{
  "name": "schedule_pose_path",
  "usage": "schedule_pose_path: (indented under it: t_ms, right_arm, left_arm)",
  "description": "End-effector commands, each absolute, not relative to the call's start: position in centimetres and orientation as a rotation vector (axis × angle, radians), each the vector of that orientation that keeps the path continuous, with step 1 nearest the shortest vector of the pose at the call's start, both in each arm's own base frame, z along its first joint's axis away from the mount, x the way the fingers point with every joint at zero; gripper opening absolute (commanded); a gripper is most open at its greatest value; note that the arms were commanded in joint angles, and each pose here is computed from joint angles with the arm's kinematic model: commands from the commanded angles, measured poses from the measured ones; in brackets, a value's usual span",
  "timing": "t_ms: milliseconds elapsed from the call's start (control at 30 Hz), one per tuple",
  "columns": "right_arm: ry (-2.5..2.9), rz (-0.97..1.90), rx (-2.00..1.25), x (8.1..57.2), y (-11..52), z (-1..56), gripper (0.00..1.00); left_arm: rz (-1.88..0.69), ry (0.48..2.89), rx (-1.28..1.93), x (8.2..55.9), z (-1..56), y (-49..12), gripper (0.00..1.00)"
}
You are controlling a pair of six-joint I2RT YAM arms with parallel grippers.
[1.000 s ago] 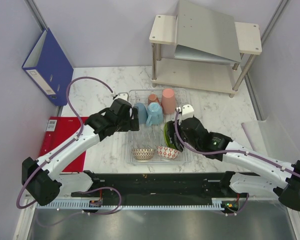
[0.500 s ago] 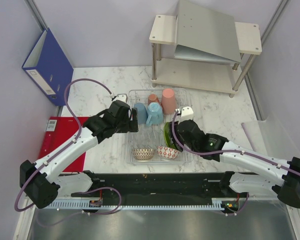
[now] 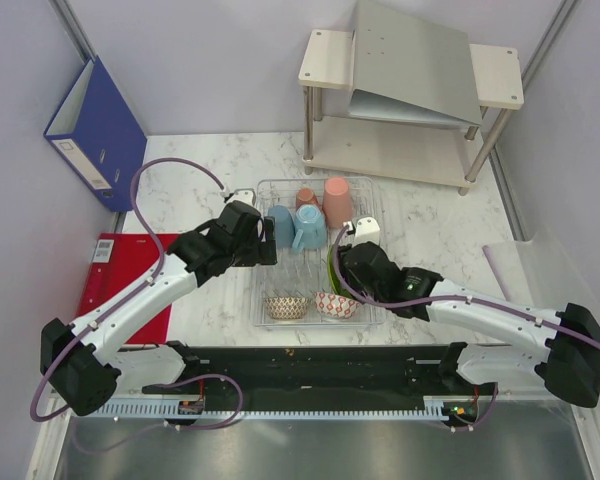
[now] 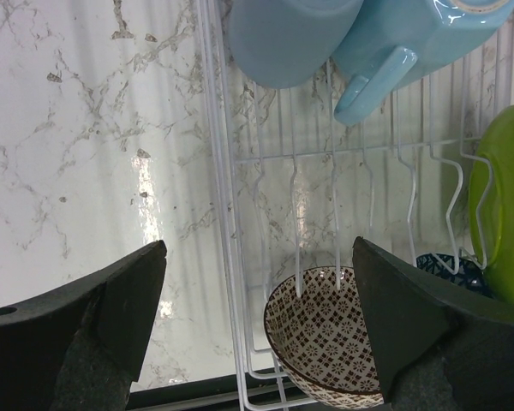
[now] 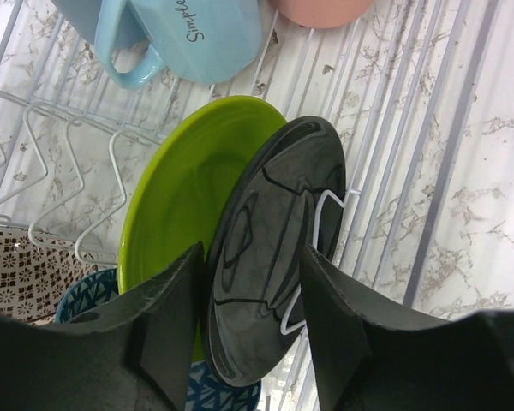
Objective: Unload the mixed dishes from the dish rack
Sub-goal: Pick up the plate from the dish rack.
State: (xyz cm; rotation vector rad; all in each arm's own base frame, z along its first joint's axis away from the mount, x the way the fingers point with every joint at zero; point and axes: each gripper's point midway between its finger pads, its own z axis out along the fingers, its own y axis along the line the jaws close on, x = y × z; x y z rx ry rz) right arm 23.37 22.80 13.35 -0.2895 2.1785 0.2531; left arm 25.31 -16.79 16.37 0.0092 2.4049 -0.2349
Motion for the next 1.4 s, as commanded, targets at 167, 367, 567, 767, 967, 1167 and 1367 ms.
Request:
schedule_pose_path:
  t_ms: [167,367,567,767,967,1167,1367]
  right_arm:
    - [2.157,0.276,-0.280,24.0,23.8,13.4,0.28]
    - [2.150,0.298,-0.287,23.8,23.9,14.0,0.12]
    - [2.120,0.386,-0.309,23.3,24.7,16.5,0.00]
    - [2.057,0.419,-0.355,23.2,24.6,21.7,0.00]
    - [1.963,0.385,-0.423,23.2,23.5,28.1,0.00]
    - [1.887,0.317,-0.545,23.7,23.4,30.1,0.00]
    - [1.774,0.009,-0.706,24.9,22.5,28.1,0.00]
  left_arm:
    - [-0.267,2.403,-0.018,25.4,16.2,-17.3,0.95]
    - [-0.267,2.405,-0.015,25.3,16.2,-17.3,0.95]
    - [-0.278,2.399,-0.015,25.3,16.4,-17.4,0.95]
    - [-0.288,2.391,-0.015,25.4,16.8,-17.5,0.95]
    - [-0.294,2.361,-0.002,25.9,18.1,-17.8,0.95]
    - [-0.326,2.293,0.022,26.9,21.3,-18.4,0.95]
    - [-0.321,2.178,0.049,27.8,25.3,-17.9,0.92]
